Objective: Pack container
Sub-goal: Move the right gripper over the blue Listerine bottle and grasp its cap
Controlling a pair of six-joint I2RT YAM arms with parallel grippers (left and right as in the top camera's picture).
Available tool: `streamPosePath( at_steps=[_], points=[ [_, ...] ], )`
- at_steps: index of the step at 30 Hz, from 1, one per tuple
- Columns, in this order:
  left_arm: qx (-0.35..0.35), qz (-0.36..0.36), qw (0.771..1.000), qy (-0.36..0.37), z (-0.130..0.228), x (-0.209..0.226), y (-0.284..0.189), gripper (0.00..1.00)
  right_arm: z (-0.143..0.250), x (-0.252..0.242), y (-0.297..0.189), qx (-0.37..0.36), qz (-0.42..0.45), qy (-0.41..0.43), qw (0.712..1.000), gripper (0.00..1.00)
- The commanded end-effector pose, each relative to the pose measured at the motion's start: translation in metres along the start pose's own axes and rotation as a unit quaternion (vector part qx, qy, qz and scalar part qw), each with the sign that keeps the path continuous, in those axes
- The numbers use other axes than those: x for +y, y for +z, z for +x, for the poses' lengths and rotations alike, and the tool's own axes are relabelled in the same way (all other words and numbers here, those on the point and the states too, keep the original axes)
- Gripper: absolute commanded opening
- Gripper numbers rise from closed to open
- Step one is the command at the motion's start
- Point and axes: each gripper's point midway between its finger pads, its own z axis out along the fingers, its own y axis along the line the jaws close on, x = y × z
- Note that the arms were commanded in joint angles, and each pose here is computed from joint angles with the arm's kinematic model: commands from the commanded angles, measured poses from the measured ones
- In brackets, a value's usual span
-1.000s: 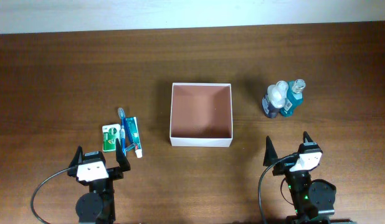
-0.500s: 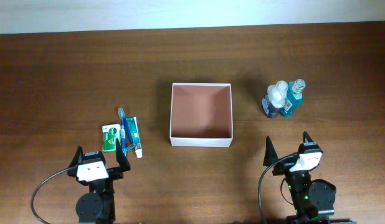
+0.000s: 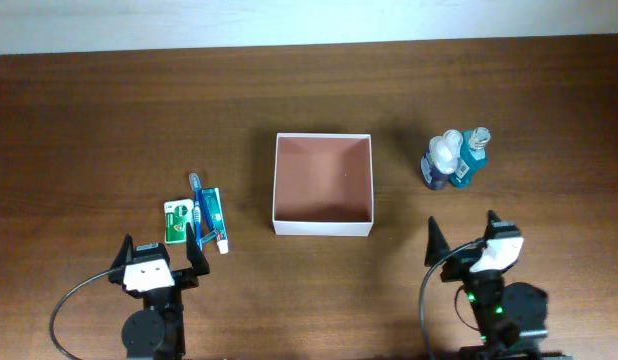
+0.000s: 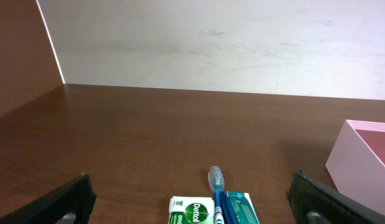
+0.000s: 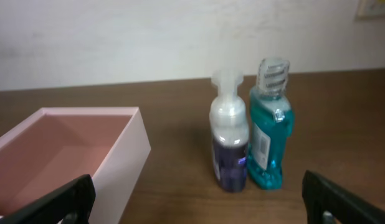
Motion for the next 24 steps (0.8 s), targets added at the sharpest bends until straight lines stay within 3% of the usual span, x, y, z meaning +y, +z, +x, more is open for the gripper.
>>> streamPosePath(
  at_steps=[1,7,13,18,24],
  points=[
    [-0.001,0.001,1.000,0.009,0.000,0.000,0.000,1.00,-0.070,-0.003,-0.012,-0.025,0.030,0.007,0.999,0.98],
    [-0.001,0.001,1.000,0.009,0.000,0.000,0.000,1.00,-0.133,-0.005,-0.011,0.063,0.061,0.002,0.996,0.98],
    [-0.001,0.001,1.000,0.009,0.000,0.000,0.000,1.00,-0.157,-0.008,0.010,0.181,0.084,0.003,0.980,0.99],
    [-0.001,0.001,1.000,0.009,0.000,0.000,0.000,1.00,-0.157,-0.010,0.036,0.224,0.088,0.003,0.971,0.98],
    [-0.001,0.001,1.000,0.009,0.000,0.000,0.000,1.00,-0.123,-0.015,0.064,0.288,0.087,-0.018,0.953,1.00]
  ],
)
